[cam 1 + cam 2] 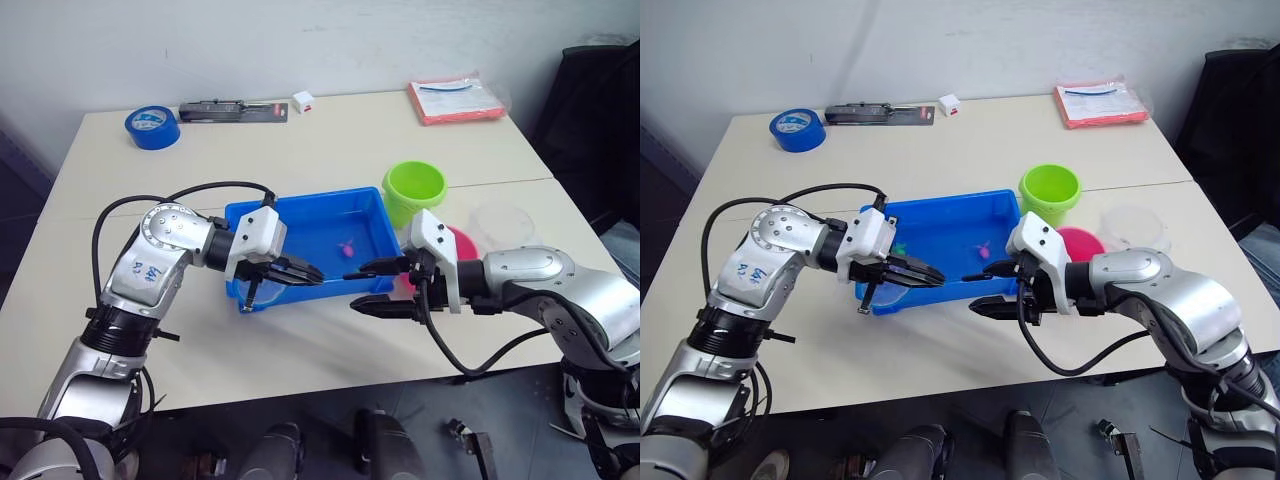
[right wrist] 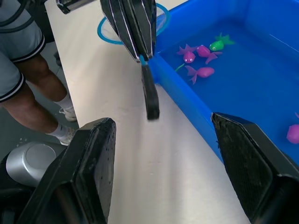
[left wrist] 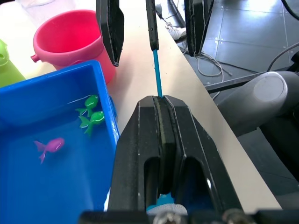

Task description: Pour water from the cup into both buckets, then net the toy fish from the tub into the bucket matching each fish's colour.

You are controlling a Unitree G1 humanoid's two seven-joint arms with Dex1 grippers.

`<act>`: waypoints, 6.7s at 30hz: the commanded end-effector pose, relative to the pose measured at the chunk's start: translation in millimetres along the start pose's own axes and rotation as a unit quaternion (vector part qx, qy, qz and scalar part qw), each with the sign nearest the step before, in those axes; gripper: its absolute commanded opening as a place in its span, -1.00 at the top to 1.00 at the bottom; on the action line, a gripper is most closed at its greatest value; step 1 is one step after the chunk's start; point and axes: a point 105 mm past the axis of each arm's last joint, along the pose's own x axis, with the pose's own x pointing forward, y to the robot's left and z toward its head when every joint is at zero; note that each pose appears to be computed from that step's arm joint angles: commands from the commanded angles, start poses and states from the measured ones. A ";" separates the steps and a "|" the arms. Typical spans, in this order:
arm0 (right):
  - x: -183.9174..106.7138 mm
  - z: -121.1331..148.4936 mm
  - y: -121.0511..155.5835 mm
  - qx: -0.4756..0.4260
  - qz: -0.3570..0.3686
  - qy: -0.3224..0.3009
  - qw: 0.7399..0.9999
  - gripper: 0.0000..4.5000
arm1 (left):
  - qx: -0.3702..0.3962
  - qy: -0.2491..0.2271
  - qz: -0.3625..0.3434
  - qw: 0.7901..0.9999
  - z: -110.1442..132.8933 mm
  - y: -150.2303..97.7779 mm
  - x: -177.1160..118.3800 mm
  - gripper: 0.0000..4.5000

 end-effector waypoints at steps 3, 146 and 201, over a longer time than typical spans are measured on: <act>0.1 13.4 8.6 -0.026 0.019 -0.018 0.999 -1.00 | 0.023 0.001 -0.008 1.000 6.6 0.8 2.0 0.98; -4.2 7.8 -76.8 -0.118 -0.212 0.179 0.954 0.65 | -0.181 0.023 0.229 0.956 3.1 -28.3 -105.5 -0.65; -142.3 -0.1 -18.6 -0.367 -0.427 0.277 0.778 0.65 | -0.130 -0.045 0.100 0.985 -10.5 55.1 -56.3 -0.65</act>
